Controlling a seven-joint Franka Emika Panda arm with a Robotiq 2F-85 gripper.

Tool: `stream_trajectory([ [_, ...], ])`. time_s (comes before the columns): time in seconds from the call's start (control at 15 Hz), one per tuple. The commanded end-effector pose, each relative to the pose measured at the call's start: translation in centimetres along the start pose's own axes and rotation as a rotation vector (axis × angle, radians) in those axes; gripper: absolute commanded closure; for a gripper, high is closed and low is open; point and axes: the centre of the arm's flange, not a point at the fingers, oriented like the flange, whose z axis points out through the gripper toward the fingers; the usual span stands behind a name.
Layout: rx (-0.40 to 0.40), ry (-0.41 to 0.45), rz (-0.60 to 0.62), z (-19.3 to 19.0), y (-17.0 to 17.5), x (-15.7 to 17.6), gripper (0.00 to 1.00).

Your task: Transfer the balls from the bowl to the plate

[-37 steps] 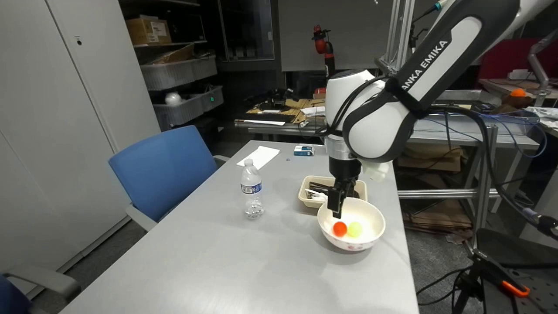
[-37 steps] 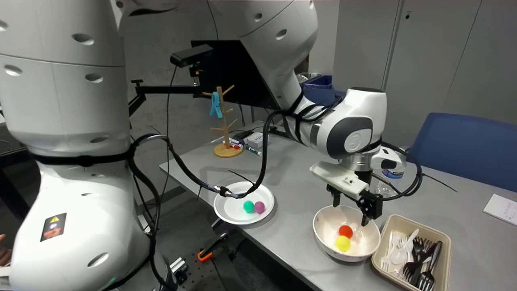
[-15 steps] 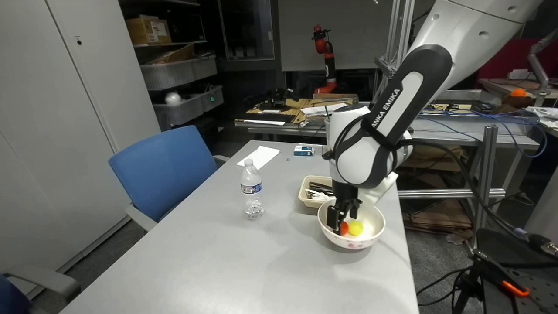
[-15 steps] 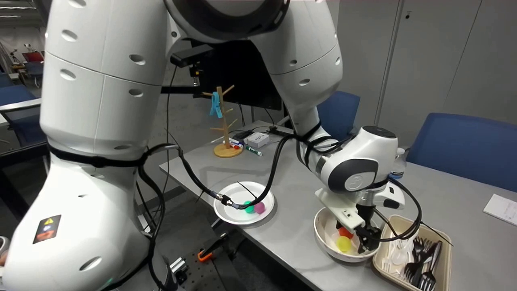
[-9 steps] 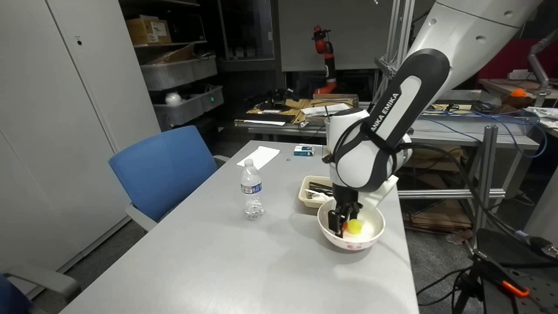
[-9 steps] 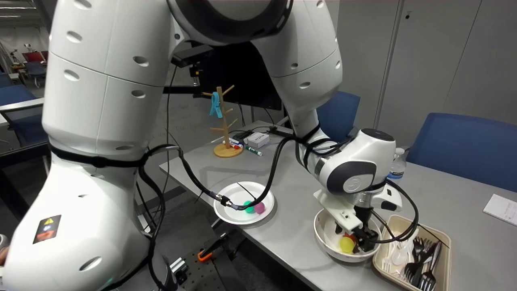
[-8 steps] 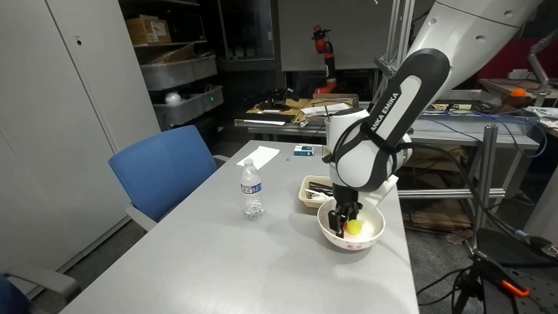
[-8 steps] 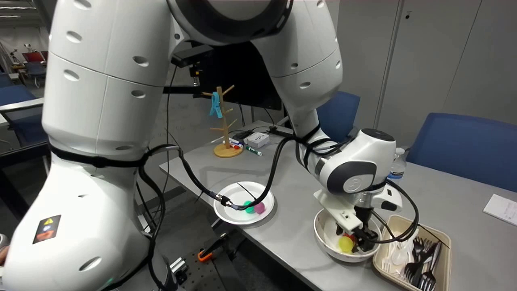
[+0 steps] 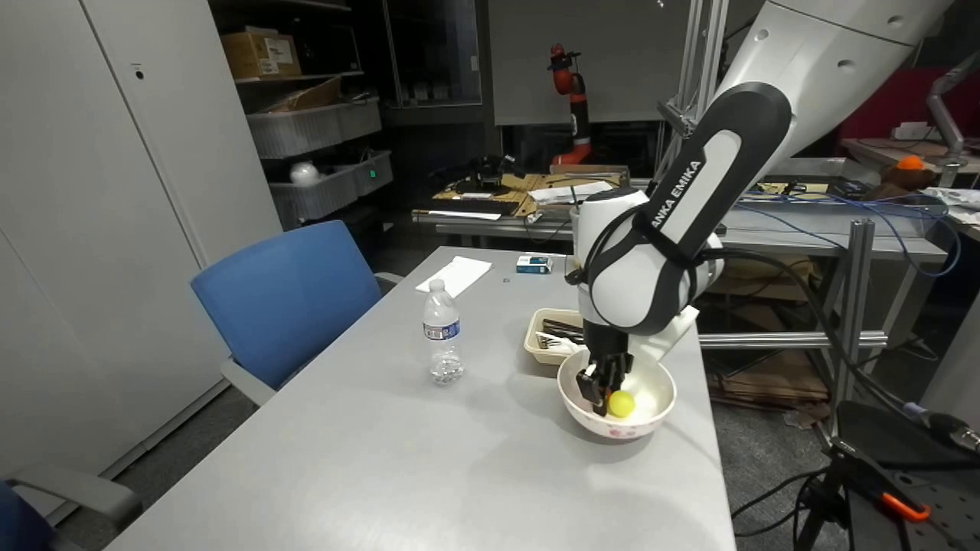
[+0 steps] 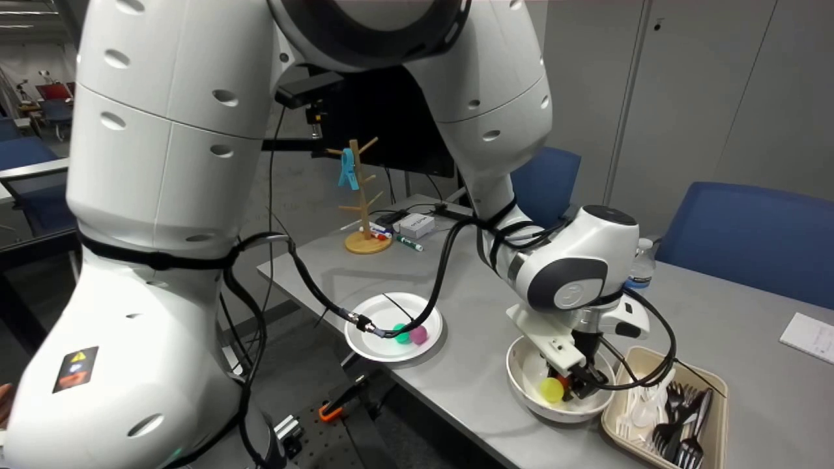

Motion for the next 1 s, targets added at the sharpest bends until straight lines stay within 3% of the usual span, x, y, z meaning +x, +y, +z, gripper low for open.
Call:
stream_trajectory([
  [0.0,0.015,0.017,0.01,-0.2,-0.1,-0.5,0.84],
  [0.93,-0.039,-0.016,-0.075,-6.7,-0.2,-5.8,0.84],
])
